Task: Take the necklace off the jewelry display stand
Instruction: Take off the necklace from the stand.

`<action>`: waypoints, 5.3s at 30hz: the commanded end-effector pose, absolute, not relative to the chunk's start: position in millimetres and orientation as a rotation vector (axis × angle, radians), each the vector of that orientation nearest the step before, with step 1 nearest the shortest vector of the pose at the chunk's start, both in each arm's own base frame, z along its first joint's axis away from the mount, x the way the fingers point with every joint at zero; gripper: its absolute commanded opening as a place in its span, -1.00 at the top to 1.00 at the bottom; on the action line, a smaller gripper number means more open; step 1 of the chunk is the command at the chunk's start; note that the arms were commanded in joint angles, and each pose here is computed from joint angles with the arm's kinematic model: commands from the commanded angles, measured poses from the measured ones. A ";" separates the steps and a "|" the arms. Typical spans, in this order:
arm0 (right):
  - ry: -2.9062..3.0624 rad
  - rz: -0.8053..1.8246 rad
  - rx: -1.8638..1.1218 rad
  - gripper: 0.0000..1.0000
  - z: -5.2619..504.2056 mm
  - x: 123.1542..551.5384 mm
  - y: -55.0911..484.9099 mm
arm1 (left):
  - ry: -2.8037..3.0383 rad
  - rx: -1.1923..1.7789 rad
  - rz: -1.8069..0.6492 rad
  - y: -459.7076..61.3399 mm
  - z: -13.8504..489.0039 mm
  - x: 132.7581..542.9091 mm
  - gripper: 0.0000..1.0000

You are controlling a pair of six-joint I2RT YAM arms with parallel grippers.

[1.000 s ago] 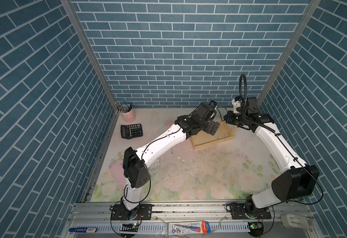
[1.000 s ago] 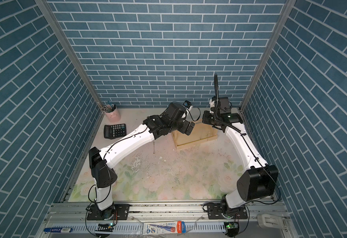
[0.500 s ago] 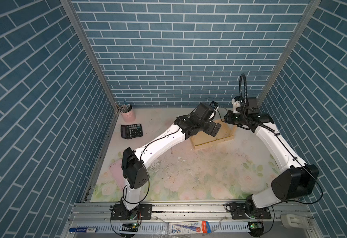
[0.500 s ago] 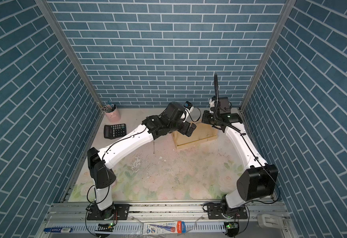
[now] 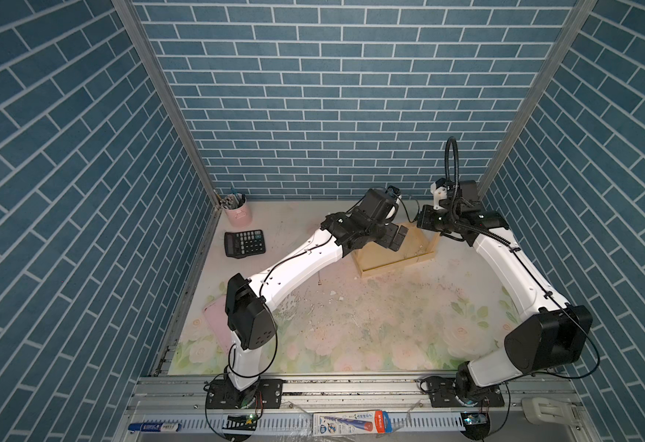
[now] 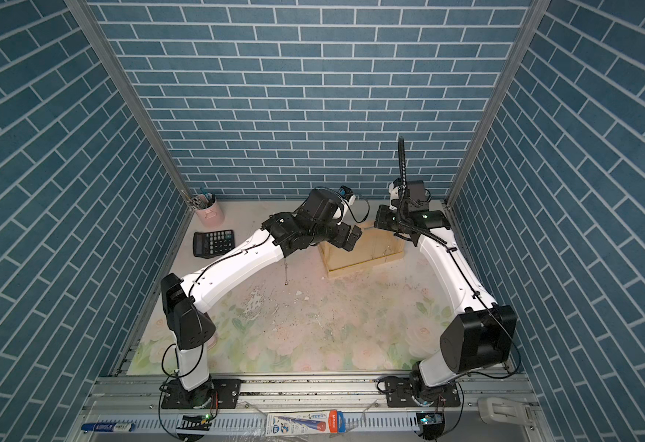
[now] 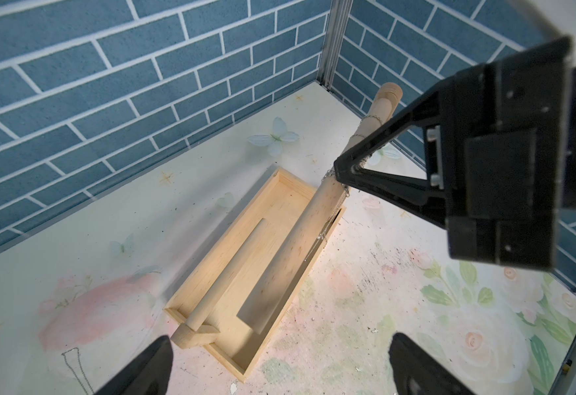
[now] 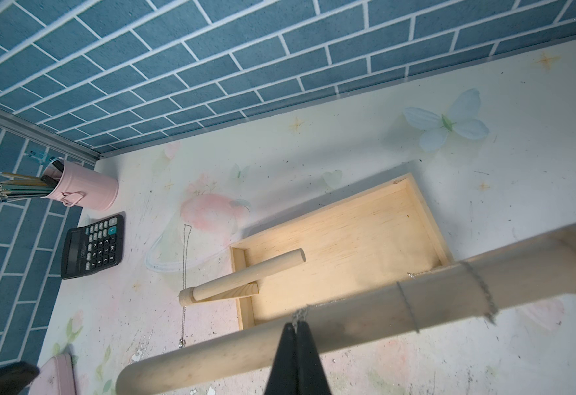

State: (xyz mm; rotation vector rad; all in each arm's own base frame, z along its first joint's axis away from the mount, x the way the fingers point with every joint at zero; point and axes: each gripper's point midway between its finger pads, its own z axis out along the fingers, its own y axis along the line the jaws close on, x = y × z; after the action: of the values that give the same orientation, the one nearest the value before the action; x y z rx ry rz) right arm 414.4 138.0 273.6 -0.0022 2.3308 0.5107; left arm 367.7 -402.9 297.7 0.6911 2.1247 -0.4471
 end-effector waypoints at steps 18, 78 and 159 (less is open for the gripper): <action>2.313 0.553 -0.014 1.00 271.7 391.2 136.8 | 2.142 0.654 -0.450 -390.4 303.5 361.9 -0.99; 2.233 0.523 -0.142 0.77 238.5 420.3 140.2 | 2.188 0.613 -0.561 -377.0 288.9 360.6 -0.99; 2.102 0.614 -0.192 1.00 316.1 397.1 147.5 | 2.307 0.455 -0.781 -360.5 261.9 353.8 -0.99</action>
State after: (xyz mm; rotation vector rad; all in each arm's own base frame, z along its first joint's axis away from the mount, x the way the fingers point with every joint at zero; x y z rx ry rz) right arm 405.6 145.7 291.0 -0.1764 2.1481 0.5888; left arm 358.1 -361.0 247.5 0.4668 2.3361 -0.7189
